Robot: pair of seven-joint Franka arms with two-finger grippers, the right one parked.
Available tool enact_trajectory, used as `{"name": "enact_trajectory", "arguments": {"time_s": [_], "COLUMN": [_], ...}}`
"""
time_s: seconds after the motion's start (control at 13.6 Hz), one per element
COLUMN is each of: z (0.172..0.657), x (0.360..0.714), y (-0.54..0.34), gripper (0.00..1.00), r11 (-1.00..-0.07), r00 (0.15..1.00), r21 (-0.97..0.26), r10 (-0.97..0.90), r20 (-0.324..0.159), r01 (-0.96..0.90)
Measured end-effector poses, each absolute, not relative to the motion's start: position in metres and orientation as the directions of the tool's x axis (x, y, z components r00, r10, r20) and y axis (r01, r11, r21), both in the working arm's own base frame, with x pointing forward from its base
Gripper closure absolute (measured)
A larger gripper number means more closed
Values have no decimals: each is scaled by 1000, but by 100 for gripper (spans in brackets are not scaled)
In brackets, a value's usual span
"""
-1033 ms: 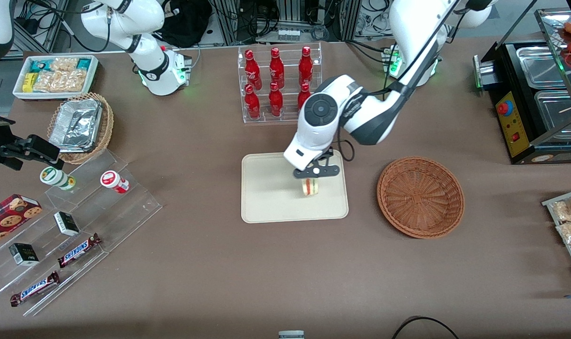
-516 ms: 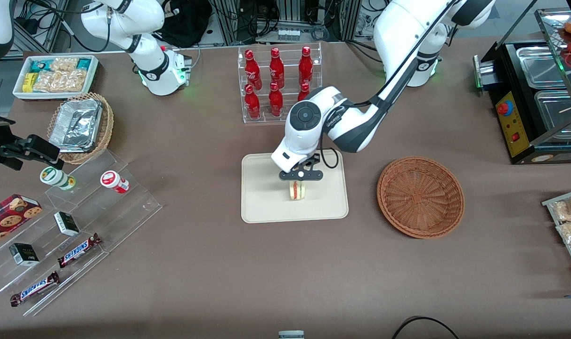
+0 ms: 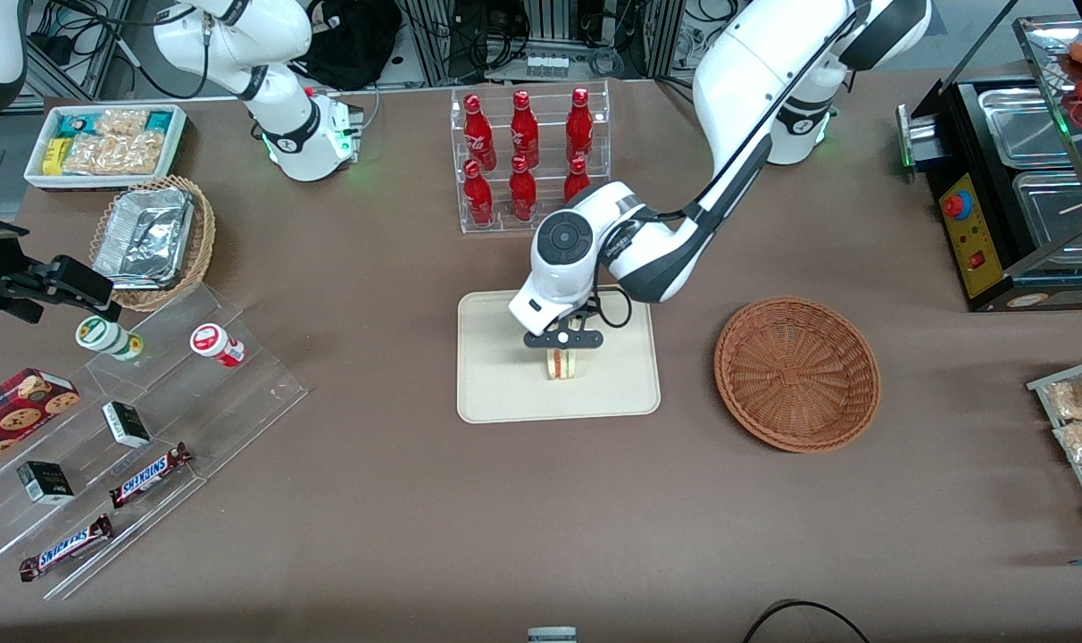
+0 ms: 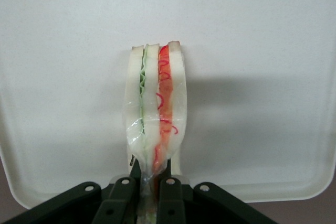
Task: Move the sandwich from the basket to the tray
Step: 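Lower the sandwich onto the tray's center, then open the left gripper and release the sandwich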
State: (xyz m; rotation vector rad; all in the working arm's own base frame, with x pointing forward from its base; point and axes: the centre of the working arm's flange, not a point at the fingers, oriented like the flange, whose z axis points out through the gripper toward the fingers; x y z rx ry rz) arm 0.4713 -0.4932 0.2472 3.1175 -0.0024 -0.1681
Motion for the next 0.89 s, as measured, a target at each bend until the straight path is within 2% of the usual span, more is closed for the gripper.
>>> {"name": "enact_trajectory", "arguments": {"time_s": [0.15,0.3,0.44,0.59,0.66,0.89], "z": [244,253,283,336,365,444], "x": [472,478,488,501,509,519], "y": [-493,-494,-492,-472,-455,-396], "gripper": [68,47,26,6,0,0], "r11": [-1000,-1000,-998,-995,-991,-966], "r00": [994,995,997,994,991,967], "r21": [17,29,37,16,2,-57], "r10": [-1,8,44,102,132,253], "r20": [-110,-96,-67,-40,-27,-24], "r01": [1,10,46,103,132,251]}}
